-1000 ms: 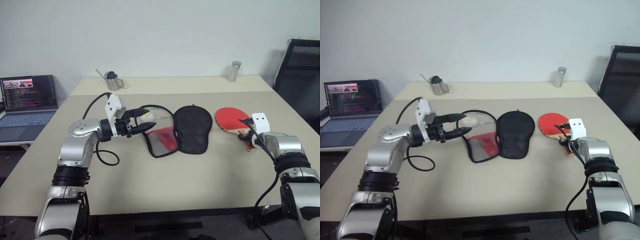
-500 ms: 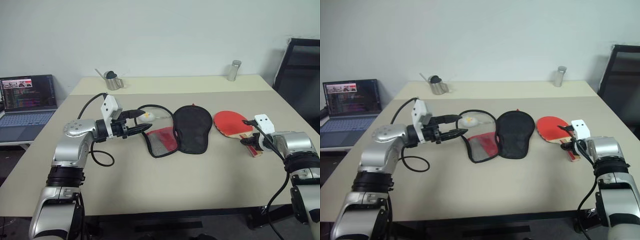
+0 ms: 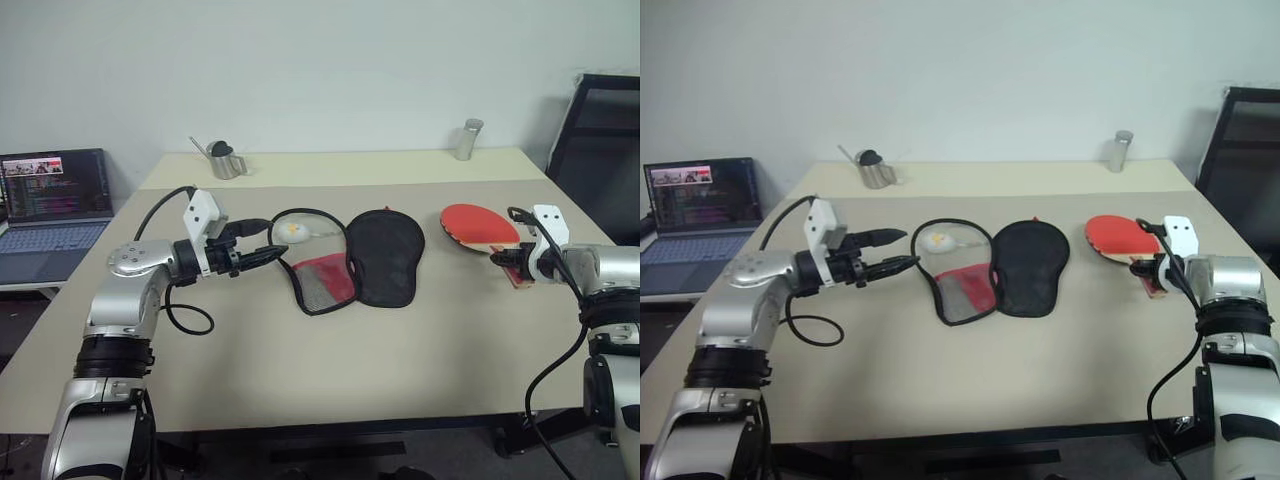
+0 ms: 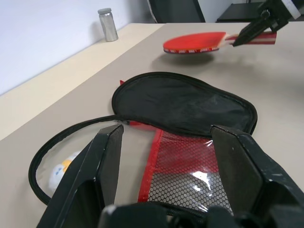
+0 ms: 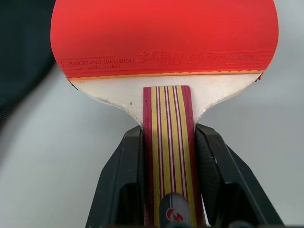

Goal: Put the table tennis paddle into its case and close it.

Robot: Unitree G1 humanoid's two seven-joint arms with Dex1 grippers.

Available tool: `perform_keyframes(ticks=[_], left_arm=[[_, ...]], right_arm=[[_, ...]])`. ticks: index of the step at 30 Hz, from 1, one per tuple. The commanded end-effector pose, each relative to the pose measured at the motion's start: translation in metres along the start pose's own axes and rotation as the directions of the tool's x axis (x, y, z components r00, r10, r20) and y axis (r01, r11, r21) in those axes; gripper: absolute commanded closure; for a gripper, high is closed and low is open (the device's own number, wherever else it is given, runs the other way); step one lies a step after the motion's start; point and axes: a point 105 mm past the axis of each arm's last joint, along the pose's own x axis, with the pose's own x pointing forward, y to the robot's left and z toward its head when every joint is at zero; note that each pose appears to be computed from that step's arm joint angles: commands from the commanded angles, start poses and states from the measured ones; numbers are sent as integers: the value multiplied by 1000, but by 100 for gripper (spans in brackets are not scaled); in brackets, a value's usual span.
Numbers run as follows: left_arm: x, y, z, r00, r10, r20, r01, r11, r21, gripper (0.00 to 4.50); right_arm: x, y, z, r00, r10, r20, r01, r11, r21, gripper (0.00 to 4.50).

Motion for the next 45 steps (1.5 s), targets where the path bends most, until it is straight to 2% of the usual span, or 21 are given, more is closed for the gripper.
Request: perform_keyframes(ticks=[1,5,10,19,28,45], left_arm=[[-7,5,12,999,22,28,-23,999,37,133],[-7,4,11,999,23,28,-24,999,34,133],[-6,3,10,999,22,29,-23,999,32,133],[-5,1,9,999,21,34,-22,999,31,133],[-3,0,8,999,20,35,-21,999,30,133],[-1,-2,8,999,21,37,-22,999,32,133]], right_arm=[[-16,27,38,989,67,135,-63,998,-29,338],[-21,70,44,975,153,162,-144,987,-68,338],[-19,112,34,963,224,149,-216,974,-70,338],[3,163,14,955,261,141,-266,964,14,338],[29,178,-7,970,218,109,-224,974,40,338],[54,177,-16,989,97,110,-102,994,40,338]])
